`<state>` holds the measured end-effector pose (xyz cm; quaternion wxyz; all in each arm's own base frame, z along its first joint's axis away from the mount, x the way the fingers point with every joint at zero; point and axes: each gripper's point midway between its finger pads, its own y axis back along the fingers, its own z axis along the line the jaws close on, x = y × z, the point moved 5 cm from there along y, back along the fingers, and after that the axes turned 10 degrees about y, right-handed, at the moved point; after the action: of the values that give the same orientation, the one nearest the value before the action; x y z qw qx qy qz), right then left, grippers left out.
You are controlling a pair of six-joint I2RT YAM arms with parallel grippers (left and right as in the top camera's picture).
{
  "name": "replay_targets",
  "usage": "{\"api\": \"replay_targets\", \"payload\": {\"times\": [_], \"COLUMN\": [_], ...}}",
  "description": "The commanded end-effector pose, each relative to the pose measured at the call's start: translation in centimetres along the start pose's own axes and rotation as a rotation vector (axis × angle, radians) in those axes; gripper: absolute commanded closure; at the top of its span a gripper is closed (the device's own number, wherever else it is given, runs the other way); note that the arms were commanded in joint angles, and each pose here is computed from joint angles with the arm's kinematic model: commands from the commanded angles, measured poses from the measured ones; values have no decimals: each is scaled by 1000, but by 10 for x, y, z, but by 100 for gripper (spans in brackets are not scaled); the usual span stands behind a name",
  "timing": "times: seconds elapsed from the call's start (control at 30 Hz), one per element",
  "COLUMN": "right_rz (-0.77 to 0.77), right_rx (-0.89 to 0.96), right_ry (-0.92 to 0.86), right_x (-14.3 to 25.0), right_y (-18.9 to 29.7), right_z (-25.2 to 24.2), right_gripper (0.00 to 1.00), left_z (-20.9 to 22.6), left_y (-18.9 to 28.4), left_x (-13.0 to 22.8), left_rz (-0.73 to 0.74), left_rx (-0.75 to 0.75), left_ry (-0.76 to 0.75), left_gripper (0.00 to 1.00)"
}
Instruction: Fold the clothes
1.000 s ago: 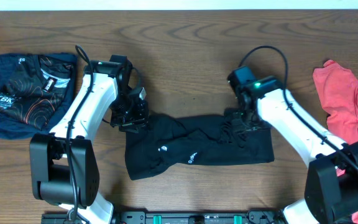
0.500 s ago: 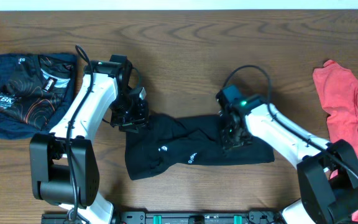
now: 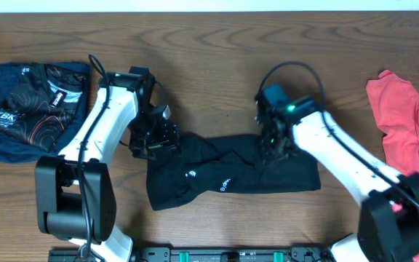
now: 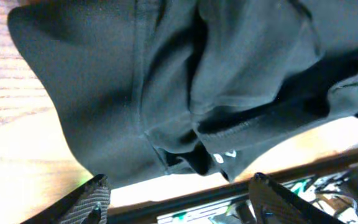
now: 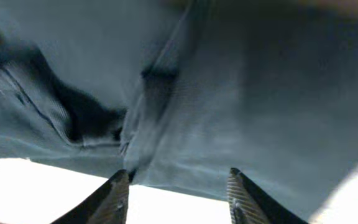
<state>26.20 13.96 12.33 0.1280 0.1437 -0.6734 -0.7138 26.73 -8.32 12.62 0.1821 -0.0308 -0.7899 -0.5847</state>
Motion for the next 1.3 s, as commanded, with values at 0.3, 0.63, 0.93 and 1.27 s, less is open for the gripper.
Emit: {"api": "replay_targets", "payload": {"times": [0.3,0.63,0.93,1.27], "right_rz": [-115,-111,-111,-103], "right_rx": [79,79,79,80], "right_ry": [-86,-86,-86,-86], "right_x": [-13,-12,-12,-11], "right_y": [32,32,32,32], "right_z": [-38,-38,-38,-38], "right_gripper": [41,41,42,42], "left_z": [4,22,19,15], "left_y": [-66,-104,-105,-92], "left_x": [22,18,10,-5], "left_rz": [95,-41,-77,-149], "left_rx": [54,-144,-128,-141], "left_ry": [20,88,74,65], "left_gripper": [26,21,49,94]}}
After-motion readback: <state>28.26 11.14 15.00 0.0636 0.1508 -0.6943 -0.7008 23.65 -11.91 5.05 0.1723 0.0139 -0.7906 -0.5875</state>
